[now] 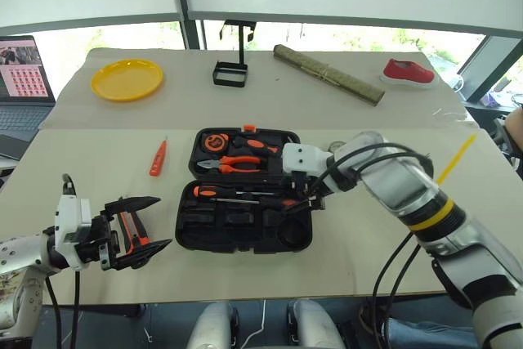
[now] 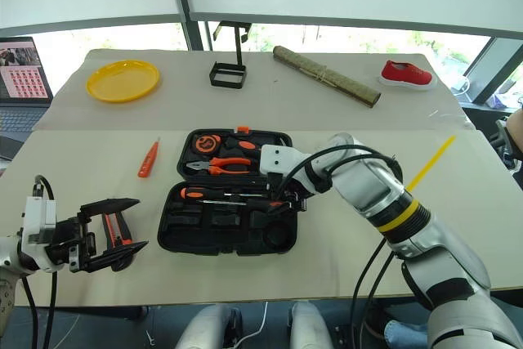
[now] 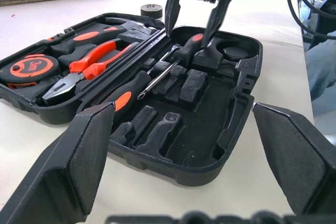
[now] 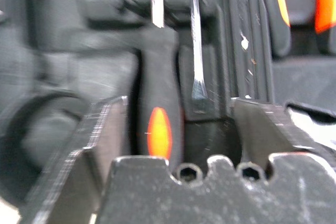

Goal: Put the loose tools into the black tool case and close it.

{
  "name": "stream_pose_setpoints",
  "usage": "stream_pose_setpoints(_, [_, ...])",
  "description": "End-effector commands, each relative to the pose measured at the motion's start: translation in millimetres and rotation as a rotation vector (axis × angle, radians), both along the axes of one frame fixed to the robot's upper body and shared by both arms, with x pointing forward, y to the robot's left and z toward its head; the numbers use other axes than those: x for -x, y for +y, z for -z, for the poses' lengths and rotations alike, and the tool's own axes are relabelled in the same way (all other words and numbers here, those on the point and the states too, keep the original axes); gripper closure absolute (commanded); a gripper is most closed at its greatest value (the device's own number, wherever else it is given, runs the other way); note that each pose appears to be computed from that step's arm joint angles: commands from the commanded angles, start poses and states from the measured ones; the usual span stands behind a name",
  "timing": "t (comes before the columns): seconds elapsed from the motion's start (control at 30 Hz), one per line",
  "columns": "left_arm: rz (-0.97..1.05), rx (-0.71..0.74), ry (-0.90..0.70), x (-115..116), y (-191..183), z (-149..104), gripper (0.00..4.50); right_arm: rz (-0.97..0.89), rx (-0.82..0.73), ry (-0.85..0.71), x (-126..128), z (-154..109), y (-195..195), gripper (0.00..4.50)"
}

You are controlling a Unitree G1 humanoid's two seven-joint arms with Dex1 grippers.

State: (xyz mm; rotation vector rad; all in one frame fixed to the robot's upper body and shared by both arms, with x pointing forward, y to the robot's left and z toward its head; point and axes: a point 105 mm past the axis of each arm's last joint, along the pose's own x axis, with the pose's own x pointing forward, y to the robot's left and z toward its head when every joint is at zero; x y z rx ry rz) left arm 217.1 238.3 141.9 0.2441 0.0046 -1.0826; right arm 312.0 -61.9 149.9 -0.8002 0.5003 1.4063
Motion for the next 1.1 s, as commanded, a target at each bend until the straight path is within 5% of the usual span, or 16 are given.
stream_pose_setpoints(0.03, [-0.004,-0.005,-0.036,-1.3,-0.7,-2.7,0.0,-0.032,-0.131,-0.053,-3.4,-35.9,-2.2,0.53])
stream_pose_setpoints(0.17, [-0.014,-0.001,-0.04,-1.9,-1.4,-0.9,0.0,-0.038,-0.292,-0.055,-5.8,-31.5,7.8,1.2])
stream_pose_setpoints(0.47, [-0.001,0.011,-0.029,-0.9,-8.0,1.6,0.0,-0.013,-0.282,0.009,-3.5,20.3,19.0,4.31])
stream_pose_setpoints(0.93, [0.006,0.009,-0.014,1.4,-11.1,3.6,0.0,0.057,-0.226,0.03,-11.1,50.7,26.1,4.42])
stream_pose_setpoints(1.1, [-0.031,0.013,-0.03,2.5,-9.3,2.0,0.0,0.038,-0.268,0.039,-4.0,42.0,34.5,4.42])
